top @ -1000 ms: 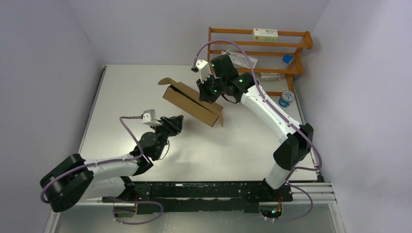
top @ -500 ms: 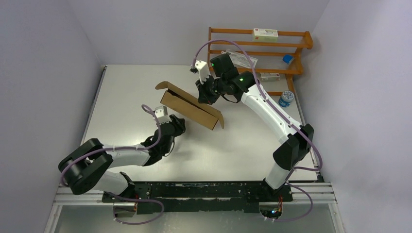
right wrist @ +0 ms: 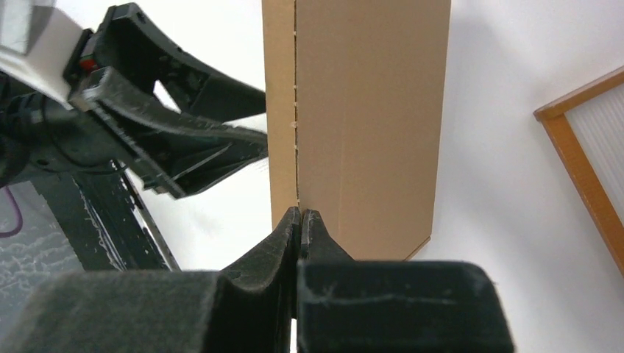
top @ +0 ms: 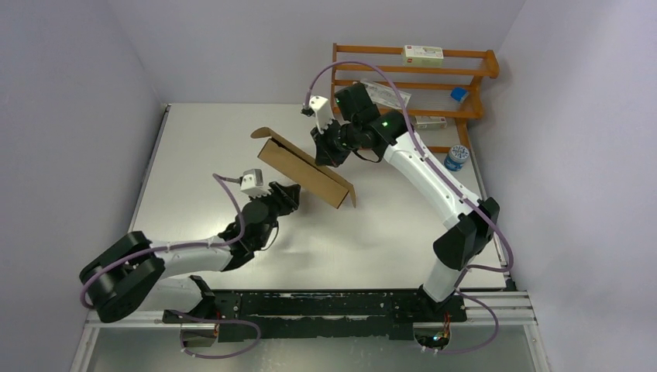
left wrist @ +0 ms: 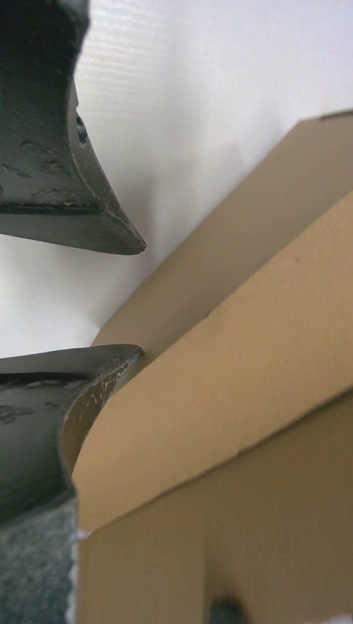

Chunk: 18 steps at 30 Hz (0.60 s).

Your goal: Fold the paper box

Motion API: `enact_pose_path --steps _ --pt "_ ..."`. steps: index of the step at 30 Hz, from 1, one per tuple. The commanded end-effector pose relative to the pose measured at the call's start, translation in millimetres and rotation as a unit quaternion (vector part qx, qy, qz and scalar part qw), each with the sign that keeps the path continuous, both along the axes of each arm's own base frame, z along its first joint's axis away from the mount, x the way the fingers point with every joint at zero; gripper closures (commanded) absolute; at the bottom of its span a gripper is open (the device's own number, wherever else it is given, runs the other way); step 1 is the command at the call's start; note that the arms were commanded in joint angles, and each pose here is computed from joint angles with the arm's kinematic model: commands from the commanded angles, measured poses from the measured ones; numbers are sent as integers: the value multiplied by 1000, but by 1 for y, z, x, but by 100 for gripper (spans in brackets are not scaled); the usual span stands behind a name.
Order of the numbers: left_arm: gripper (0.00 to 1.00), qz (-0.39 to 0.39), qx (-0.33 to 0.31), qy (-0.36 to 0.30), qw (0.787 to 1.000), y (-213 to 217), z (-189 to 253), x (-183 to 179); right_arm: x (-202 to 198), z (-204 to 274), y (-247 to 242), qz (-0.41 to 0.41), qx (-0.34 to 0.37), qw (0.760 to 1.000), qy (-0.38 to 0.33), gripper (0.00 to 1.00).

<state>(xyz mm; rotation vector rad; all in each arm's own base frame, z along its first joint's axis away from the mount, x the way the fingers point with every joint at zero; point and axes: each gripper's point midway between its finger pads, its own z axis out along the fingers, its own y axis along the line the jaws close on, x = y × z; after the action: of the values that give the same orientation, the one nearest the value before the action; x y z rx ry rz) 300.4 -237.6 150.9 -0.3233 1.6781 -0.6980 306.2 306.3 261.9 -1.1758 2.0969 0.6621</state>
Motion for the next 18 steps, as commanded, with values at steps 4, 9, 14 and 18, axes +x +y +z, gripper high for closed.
enact_pose_path --steps 4,9,14,18 --pt "45 -54 -63 -28 996 -19 32 -19 -9 -30 12 28 -32 998 50 99" --pt "46 -44 -66 -19 997 -16 18 -19 1 -47 17 36 -63 996 44 99" --pt "45 -33 -30 -17 999 -12 24 -15 19 -44 14 9 -81 997 9 96" --pt "44 -23 -2 -17 1000 -7 30 -12 31 -32 10 -18 -78 996 -29 96"
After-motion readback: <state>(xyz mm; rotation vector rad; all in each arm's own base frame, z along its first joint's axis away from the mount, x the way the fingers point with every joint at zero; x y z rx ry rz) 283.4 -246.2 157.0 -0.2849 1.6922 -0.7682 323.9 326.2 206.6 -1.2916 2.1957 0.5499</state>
